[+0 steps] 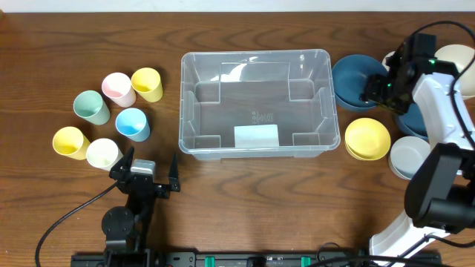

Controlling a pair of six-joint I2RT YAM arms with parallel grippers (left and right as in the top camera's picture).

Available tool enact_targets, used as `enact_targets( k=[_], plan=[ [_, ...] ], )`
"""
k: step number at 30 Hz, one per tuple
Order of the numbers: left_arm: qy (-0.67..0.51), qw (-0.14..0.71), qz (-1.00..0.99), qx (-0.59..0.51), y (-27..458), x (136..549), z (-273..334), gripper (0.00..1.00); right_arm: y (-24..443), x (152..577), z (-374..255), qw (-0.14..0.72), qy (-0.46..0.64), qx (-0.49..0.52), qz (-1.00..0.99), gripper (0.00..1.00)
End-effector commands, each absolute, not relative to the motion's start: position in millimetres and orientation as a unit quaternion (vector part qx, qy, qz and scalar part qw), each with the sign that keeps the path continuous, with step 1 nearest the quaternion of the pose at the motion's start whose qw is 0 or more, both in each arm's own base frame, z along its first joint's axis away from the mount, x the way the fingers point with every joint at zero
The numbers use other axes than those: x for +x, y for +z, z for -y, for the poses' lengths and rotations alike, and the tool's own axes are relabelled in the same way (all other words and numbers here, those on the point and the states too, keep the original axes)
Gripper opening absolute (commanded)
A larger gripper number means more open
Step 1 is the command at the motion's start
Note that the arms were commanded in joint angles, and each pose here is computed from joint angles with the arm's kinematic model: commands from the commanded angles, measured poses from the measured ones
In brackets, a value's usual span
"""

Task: Pack container
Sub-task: 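Move the right gripper over the dark teal bowl and lower onto its rim, then close the right gripper on the teal bowl rim and lift it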

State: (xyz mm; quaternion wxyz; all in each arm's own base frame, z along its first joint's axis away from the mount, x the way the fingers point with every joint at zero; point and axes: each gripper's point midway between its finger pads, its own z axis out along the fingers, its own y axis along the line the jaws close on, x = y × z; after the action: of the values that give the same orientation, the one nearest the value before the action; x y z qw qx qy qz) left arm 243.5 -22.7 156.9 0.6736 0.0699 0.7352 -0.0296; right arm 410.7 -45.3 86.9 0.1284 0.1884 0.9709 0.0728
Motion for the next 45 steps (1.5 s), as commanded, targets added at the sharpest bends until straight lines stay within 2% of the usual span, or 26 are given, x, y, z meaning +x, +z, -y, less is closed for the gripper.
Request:
enact_targets(
  k=[1,14,21,28,34,39,45],
  plan=[
    [-0.032,0.657,-0.750,0.073,141,243,23,0.98,83,416,43,0.126,0.070,0.226,-0.963,0.63],
    [-0.032,0.657,-0.750,0.073,141,243,23,0.98,77,407,61,0.116,0.022,0.327,-0.938,0.59],
    [-0.032,0.657,-0.750,0.073,141,243,23,0.98,73,410,66,0.127,0.014,0.341,-0.931,0.51],
    [-0.032,0.657,-0.750,0.073,141,243,23,0.98,56,395,65,0.104,0.007,0.359,-0.928,0.51],
    [-0.032,0.657,-0.750,0.073,141,243,23,0.98,45,396,66,0.115,0.008,0.364,-0.924,0.51],
    [-0.032,0.657,-0.750,0.073,141,243,23,0.98,33,398,68,0.129,0.011,0.372,-0.919,0.44],
    [-0.032,0.657,-0.750,0.073,141,243,23,0.98,27,403,68,0.147,0.015,0.372,-0.917,0.30]
  ],
)
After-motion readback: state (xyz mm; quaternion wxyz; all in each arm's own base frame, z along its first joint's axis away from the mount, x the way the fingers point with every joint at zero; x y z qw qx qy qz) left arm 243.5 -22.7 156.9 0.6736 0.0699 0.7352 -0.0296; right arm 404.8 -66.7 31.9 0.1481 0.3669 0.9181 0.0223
